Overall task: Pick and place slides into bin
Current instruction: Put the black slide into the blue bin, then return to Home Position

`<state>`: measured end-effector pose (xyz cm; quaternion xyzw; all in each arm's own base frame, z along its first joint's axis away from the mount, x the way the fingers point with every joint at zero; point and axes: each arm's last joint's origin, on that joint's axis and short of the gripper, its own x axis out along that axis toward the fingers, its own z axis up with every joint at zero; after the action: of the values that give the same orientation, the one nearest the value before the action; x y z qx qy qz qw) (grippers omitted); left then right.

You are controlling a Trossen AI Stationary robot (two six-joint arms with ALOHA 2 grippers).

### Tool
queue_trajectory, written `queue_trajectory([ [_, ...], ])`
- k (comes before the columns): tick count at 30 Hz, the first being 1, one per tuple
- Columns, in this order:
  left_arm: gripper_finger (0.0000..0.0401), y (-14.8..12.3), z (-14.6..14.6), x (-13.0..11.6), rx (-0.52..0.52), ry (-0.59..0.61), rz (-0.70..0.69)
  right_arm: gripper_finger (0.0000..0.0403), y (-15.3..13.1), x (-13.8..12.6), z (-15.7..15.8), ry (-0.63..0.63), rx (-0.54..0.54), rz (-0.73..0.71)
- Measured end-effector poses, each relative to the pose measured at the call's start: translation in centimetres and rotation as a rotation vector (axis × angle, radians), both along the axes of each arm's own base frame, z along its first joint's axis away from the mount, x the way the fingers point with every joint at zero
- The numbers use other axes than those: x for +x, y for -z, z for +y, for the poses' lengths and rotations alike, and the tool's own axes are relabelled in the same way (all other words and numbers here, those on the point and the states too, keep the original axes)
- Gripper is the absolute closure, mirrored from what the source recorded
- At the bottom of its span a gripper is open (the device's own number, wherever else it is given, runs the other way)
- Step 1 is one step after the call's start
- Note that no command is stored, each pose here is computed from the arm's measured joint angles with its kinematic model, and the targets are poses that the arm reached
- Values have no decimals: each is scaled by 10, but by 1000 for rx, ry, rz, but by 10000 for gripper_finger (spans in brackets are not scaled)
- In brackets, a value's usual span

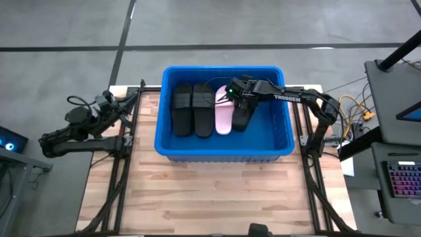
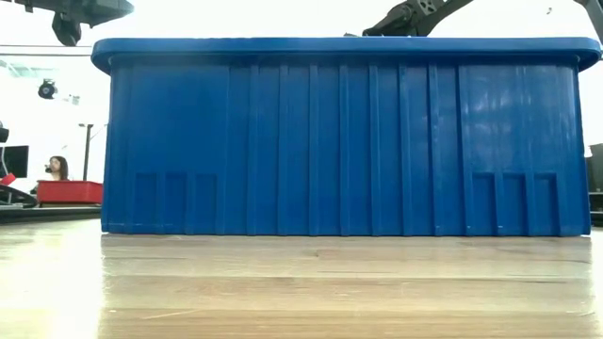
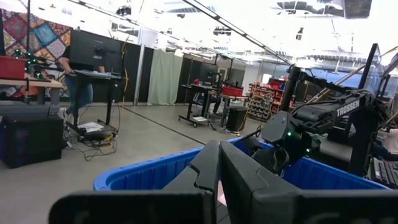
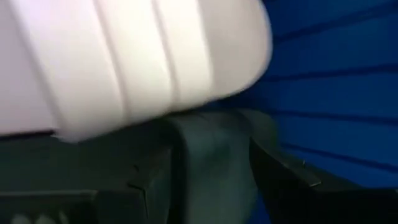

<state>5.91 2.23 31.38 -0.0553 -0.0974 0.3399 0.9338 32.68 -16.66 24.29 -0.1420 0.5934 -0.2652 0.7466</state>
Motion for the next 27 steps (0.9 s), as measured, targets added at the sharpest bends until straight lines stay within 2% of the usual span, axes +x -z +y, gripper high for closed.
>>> queue_trajectory([
  [3, 401, 0, 0, 0, 0, 0, 0, 209, 1, 0, -1, -12, 90, -54],
  [5, 401, 0, 0, 0, 0, 0, 0, 209, 1, 0, -1, -11, 111, -67],
  [27, 401, 0, 0, 0, 0, 0, 0, 209, -11, 0, -2, 5, 117, -73],
])
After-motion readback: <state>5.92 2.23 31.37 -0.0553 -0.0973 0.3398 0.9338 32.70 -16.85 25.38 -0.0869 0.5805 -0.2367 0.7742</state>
